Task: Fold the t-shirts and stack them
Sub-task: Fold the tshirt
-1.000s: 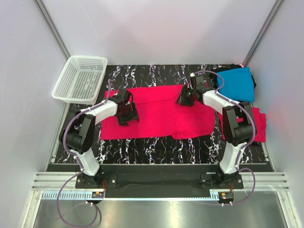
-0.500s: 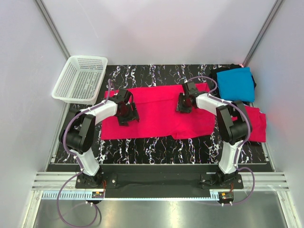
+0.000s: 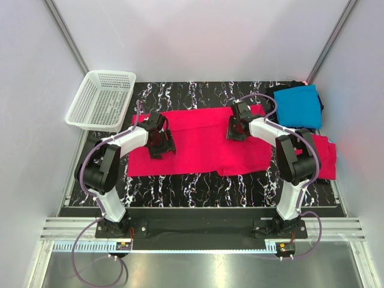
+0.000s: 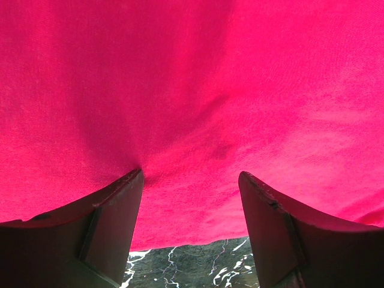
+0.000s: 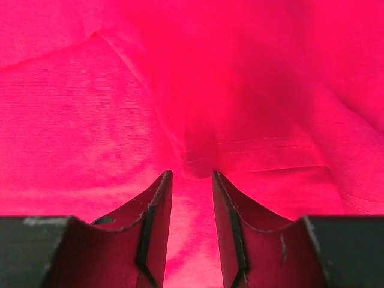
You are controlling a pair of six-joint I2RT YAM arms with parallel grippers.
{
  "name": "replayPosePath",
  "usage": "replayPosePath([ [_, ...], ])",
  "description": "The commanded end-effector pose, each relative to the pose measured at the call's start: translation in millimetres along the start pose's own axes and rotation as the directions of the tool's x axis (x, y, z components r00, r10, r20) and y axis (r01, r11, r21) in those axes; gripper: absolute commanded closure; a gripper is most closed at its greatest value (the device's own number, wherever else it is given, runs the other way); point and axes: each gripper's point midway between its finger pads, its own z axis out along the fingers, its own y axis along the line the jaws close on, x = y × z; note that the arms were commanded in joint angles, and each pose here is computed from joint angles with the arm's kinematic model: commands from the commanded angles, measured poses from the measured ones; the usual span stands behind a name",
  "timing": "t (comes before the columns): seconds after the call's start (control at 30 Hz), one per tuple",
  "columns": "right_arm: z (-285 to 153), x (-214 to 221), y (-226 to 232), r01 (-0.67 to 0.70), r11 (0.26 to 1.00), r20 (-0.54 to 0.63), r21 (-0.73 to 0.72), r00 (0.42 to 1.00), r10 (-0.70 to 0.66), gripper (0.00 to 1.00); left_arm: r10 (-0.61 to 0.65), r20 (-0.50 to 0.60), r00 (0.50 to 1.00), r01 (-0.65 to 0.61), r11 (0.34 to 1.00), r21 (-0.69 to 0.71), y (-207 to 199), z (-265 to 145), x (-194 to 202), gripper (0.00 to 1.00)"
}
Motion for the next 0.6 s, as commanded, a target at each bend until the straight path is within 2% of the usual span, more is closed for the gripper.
replayPosePath([
  [0.0, -2, -11, -1, 0.028, 0.999, 0.023, 0.033, 0.999, -0.029, 0.60, 0.022, 0.034, 0.999, -0.022, 1.000, 0.007, -6, -8, -9, 0.29],
  [0.23, 9, -3, 1, 0.033, 0.999, -0.014, 0.020, 0.999, -0.033, 0.64, 0.024, 0.038, 0.999, -0.024, 1.000, 0.005, -5, -7, -10, 0.29],
  [0.33, 10, -3, 3, 0.038, 0.999, -0.018, 0.009, 0.999, -0.037, 0.69, 0.022, 0.031, 0.999, -0.022, 1.000, 0.004, -5, -6, -9, 0.29],
  [0.47, 6, -7, 6, 0.040, 0.999, -0.006, -0.004, 0.999, -0.040, 0.87, 0.022, 0.032, 0.999, -0.022, 1.000, 0.003, -5, -6, -8, 0.29],
  [0.5, 5, -8, 7, 0.039, 0.999, -0.004, -0.005, 0.999, -0.040, 0.96, 0.023, 0.031, 0.999, -0.024, 1.000, 0.004, -4, -6, -8, 0.29],
  [0.57, -2, -13, 10, 0.039, 0.999, 0.015, -0.016, 0.999, -0.039, 1.00, 0.023, 0.035, 0.999, -0.024, 1.000, 0.004, -5, -7, -9, 0.29],
])
